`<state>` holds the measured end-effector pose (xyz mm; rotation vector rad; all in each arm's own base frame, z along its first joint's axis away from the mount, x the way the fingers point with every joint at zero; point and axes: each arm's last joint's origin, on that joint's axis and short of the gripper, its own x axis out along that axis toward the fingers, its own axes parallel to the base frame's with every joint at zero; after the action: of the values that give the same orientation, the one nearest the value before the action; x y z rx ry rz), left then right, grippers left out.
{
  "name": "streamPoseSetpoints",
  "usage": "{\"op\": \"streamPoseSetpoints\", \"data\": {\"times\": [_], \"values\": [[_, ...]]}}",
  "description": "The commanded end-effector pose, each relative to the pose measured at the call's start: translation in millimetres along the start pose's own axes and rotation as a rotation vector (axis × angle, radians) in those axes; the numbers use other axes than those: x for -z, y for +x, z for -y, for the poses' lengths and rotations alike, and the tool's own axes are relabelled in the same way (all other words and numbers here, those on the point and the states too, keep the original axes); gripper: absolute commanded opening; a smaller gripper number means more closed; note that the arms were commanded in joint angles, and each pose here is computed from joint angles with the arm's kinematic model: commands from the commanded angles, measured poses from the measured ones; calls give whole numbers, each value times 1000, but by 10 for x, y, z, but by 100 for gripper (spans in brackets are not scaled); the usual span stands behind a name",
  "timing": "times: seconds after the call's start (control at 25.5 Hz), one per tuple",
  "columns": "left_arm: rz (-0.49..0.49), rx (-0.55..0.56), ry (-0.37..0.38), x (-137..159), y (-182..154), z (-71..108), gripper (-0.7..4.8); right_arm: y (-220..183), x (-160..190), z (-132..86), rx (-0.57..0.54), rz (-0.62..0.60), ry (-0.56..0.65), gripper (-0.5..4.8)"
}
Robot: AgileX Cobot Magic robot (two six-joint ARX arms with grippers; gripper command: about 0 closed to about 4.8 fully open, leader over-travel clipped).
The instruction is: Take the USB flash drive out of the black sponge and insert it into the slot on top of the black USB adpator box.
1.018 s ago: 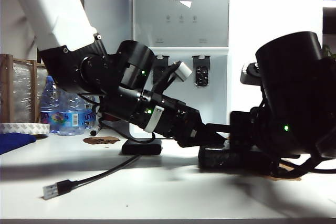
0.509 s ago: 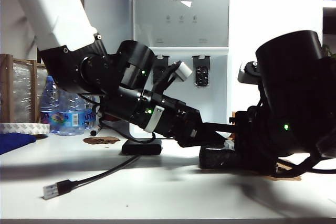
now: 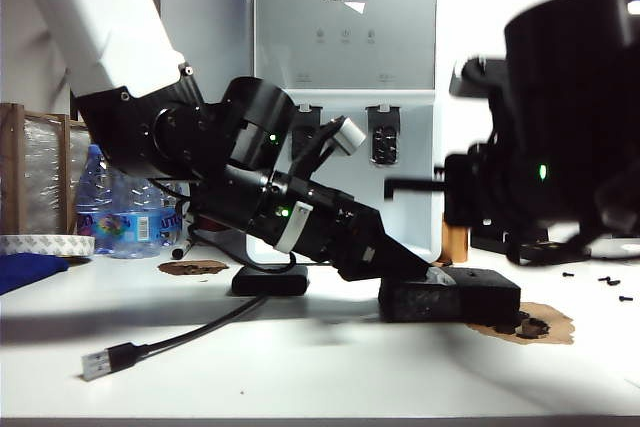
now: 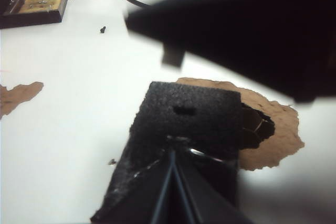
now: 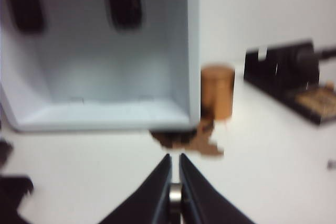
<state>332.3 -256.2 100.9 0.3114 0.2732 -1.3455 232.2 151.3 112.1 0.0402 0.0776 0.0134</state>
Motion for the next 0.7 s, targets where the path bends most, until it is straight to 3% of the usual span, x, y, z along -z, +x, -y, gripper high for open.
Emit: {"op": "streamPoseSetpoints", "data": {"times": [0.04, 0.23, 0.31, 0.43, 0.55, 0.63, 0.7], "values": [[33, -12, -15, -34, 7, -5, -4, -23, -199, 5, 1, 75, -24, -1], [286, -99, -7, -380, -109, -119, -4, -83, -484, 22, -3, 166, 8, -1], [400, -132, -36, -550, -212, -163, -4, -110, -592, 37, -12, 202, 14, -1], [506, -145, -43, -787, -386, -194, -4, -134, -736, 71, -87, 247, 5, -1], [535, -186, -25, -1008, -627, -251, -4, -104, -856, 176, -276, 266, 11, -1], [530, -213, -30, -1130, -822, -303, -4, -73, -917, 281, -420, 242, 87, -1], [478, -217, -64, -1297, -1255, -388, -4, 3, -1042, 528, -668, 212, 156, -1]]}}
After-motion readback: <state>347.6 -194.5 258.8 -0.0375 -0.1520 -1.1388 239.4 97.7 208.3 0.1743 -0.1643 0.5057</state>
